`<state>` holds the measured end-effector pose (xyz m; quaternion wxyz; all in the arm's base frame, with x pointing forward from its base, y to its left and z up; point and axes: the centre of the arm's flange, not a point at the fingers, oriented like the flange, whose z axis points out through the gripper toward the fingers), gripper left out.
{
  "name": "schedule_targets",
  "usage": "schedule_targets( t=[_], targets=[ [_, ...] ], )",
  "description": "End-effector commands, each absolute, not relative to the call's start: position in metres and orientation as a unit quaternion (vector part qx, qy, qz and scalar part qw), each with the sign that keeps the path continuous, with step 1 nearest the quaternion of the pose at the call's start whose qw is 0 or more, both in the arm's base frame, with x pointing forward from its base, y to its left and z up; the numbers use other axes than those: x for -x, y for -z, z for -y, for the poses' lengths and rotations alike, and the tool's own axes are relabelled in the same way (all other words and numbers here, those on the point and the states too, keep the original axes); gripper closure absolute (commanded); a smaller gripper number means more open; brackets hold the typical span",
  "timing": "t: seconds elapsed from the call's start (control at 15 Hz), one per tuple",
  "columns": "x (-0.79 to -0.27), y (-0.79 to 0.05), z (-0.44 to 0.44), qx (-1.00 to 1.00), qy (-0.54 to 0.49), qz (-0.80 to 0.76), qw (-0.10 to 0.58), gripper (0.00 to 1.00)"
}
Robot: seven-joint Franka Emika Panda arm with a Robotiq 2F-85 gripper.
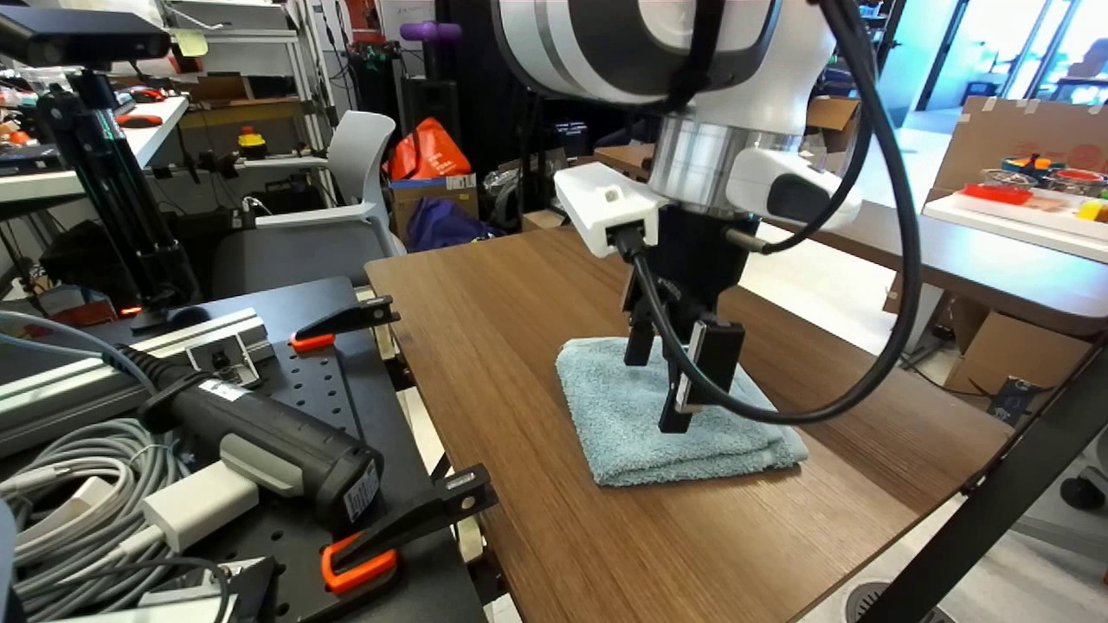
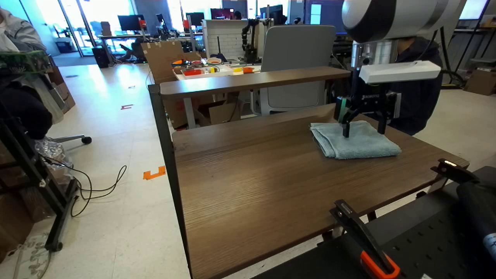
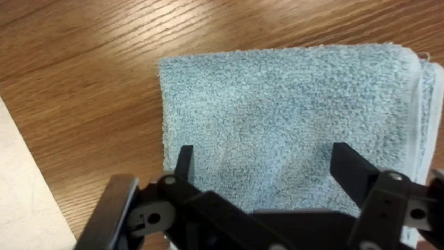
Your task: Use the towel to wipe the table.
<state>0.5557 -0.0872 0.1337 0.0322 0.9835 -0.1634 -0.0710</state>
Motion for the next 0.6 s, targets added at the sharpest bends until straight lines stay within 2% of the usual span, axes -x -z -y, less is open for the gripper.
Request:
schedule_targets(
  t=[0.0, 0.53],
  targets=[
    [-0.573, -0.1, 0.085, -0.981, 0.072, 0.18, 0.016, 0.0],
    [-0.572, -0.095, 0.051, -0.985, 0.044, 0.162, -0.029, 0.0]
  ],
)
